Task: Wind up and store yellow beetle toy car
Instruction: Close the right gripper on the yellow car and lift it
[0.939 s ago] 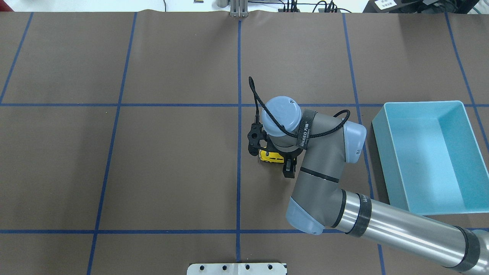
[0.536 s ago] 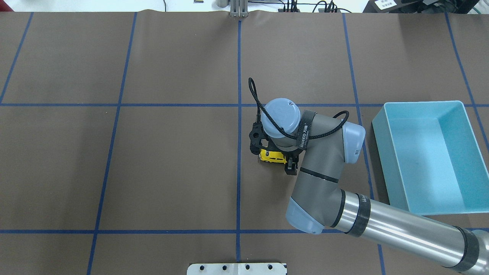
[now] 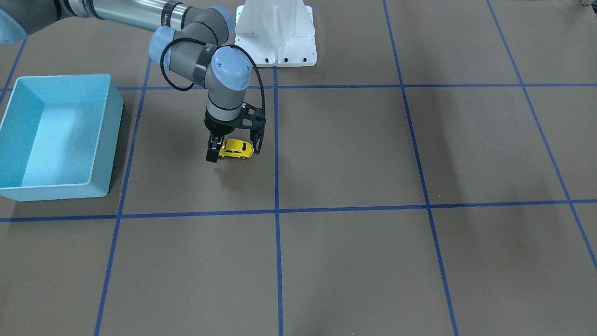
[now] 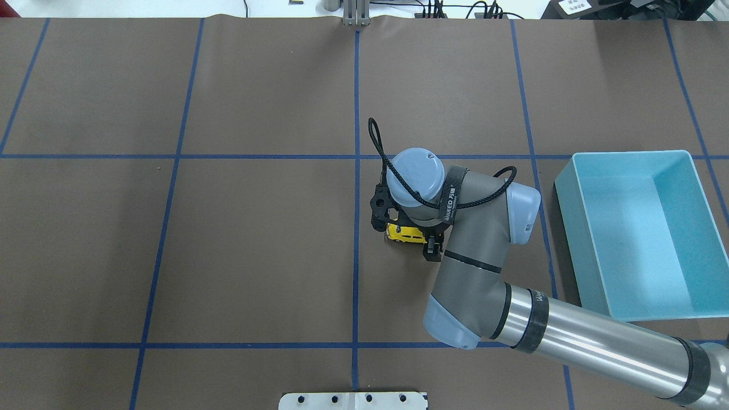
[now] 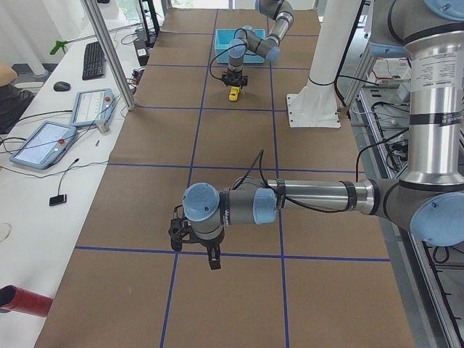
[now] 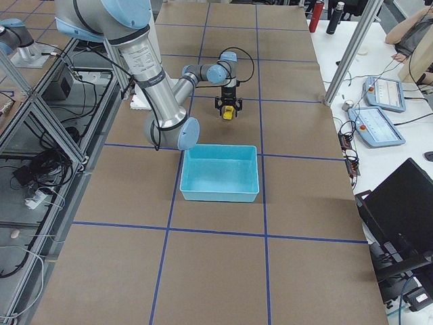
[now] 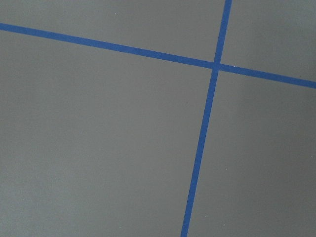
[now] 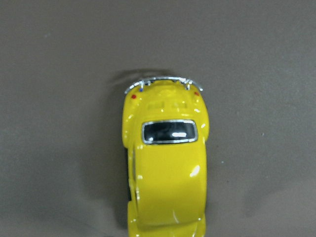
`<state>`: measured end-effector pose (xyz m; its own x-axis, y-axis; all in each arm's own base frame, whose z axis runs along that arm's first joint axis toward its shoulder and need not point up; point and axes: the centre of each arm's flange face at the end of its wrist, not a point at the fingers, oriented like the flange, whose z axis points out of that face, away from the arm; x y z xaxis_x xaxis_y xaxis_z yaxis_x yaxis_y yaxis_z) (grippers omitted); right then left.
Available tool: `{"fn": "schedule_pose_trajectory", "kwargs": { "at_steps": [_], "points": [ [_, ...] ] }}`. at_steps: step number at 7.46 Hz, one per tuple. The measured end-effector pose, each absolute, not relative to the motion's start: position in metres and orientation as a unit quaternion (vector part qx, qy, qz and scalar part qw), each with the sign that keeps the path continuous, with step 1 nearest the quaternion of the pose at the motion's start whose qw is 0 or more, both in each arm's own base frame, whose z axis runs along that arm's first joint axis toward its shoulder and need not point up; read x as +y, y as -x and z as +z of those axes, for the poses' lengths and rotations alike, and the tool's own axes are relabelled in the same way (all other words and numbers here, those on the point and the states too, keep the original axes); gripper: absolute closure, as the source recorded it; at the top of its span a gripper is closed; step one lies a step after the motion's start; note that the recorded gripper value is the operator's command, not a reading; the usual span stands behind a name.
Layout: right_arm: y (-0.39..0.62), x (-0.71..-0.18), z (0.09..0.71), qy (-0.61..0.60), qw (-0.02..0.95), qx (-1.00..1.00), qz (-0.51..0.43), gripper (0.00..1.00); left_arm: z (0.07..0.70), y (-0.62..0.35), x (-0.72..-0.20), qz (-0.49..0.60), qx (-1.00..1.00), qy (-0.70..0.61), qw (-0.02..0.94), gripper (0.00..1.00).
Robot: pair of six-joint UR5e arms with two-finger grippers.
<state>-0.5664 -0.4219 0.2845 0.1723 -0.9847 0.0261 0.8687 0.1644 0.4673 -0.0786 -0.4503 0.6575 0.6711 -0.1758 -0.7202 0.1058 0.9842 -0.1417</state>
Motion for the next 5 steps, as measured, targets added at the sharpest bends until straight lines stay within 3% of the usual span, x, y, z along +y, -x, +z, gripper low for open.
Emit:
{"fn": "schedule_pose_trajectory", "kwargs": {
  "at_steps": [2, 3, 5],
  "points": [
    [0.5687, -0.4221, 0.2825, -0.183, 0.744, -0.168, -0.621, 0.30, 0.6581, 0.0786, -0.4501, -0.078, 0.398, 0.045, 0.913, 0.00],
    [0.5700, -0.4224, 0.2835, -0.186, 0.744, -0.170, -0.619, 0.39, 0.6584, 0.0786, -0.4499, -0.078, 0.398, 0.046, 0.913, 0.00],
    [0.5710, -0.4221, 0.2827, -0.185, 0.751, -0.177, -0.609, 0.70, 0.6586, 0.0786, -0.4498, -0.079, 0.398, 0.046, 0.913, 0.00]
  ]
}}
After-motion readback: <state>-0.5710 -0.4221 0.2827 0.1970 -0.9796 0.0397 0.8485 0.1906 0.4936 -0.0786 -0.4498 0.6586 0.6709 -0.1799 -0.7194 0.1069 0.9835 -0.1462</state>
